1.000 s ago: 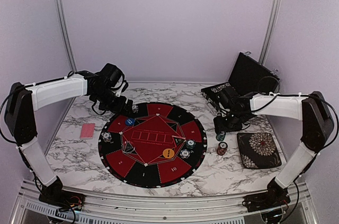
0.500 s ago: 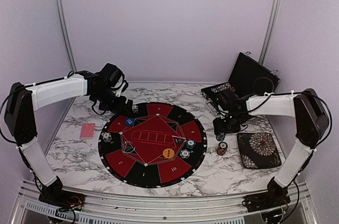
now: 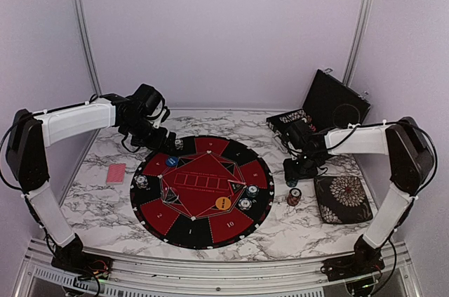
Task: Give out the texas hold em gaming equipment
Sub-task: Pick up the pile of poker chips from the pile of poker chips, then place the poker chips pile in the community card area.
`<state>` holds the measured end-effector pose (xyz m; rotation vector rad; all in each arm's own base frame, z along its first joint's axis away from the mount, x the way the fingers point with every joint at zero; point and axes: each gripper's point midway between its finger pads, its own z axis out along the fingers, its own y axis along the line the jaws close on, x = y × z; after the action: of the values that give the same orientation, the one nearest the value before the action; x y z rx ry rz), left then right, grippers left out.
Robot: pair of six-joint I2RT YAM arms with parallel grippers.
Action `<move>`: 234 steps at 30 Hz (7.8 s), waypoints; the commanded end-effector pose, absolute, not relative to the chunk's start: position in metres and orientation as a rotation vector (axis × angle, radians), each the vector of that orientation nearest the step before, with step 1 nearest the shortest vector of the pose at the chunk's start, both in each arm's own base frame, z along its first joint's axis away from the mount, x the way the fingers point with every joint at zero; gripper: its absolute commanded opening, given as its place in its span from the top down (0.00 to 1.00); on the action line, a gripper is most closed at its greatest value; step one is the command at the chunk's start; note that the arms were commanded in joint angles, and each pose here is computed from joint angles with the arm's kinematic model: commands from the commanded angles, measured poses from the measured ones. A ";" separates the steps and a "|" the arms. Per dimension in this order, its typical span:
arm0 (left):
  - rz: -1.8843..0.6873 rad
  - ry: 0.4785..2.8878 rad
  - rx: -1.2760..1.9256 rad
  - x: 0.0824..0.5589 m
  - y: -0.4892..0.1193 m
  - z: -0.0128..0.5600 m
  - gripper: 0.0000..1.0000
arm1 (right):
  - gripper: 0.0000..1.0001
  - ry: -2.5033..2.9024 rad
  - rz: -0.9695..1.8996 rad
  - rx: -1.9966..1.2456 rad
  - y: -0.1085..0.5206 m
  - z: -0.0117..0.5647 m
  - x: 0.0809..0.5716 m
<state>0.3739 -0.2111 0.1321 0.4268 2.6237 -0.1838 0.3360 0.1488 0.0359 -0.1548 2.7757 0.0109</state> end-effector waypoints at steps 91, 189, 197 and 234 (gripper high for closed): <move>-0.193 2.644 0.445 0.372 -0.212 0.123 0.01 | 0.52 2.767 0.010 -0.130 0.148 0.039 0.335; -0.203 2.636 0.440 0.371 -0.212 0.127 0.01 | 0.69 2.531 0.120 -0.699 0.413 0.059 0.389; -0.199 2.637 0.442 0.371 -0.211 0.127 0.01 | 0.68 2.546 0.143 -0.714 0.422 0.043 0.382; -0.209 2.694 0.603 0.362 -0.304 0.096 0.01 | 0.23 2.309 0.329 -0.511 0.326 0.183 0.382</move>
<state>0.3574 -0.2909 0.1001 0.6145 2.6769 -0.2515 0.3633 0.3564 0.1502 -0.6297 2.3998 0.3071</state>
